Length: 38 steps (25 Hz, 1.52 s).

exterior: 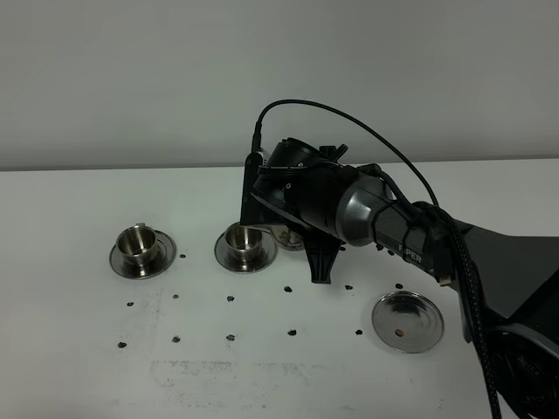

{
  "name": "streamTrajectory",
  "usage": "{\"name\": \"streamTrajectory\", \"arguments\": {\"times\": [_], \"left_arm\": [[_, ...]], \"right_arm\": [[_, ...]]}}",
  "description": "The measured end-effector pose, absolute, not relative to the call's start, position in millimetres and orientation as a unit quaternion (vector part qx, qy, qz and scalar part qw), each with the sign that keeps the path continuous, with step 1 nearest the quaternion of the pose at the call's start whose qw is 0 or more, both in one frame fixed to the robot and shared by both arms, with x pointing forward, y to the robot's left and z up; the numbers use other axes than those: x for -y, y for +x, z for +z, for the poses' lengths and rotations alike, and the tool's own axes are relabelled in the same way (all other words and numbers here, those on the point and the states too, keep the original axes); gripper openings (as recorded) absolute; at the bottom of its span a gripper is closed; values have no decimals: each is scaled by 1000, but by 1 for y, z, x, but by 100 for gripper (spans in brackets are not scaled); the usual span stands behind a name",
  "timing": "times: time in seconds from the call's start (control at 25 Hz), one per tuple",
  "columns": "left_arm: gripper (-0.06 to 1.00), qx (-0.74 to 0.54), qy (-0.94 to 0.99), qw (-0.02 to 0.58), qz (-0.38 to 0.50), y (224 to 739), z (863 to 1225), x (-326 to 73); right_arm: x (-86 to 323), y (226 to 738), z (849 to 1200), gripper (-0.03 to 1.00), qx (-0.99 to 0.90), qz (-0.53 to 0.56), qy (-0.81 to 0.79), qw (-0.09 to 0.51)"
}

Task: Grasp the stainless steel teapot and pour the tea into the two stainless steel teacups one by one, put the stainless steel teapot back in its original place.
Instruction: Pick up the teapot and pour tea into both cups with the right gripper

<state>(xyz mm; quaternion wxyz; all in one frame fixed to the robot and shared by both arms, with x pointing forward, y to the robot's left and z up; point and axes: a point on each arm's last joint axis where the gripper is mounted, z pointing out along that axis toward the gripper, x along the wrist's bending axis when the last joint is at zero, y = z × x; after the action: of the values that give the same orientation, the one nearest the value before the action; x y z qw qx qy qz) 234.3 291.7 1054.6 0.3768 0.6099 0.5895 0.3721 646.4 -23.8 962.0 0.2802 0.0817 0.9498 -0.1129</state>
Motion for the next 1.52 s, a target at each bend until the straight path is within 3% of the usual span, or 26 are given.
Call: {"name": "streamTrajectory", "arguments": {"times": [1.52], "left_arm": [[54, -590, 610, 376, 372, 234, 1055, -292]], "right_arm": [[22, 656, 962, 21, -937, -136, 1, 323]]}}
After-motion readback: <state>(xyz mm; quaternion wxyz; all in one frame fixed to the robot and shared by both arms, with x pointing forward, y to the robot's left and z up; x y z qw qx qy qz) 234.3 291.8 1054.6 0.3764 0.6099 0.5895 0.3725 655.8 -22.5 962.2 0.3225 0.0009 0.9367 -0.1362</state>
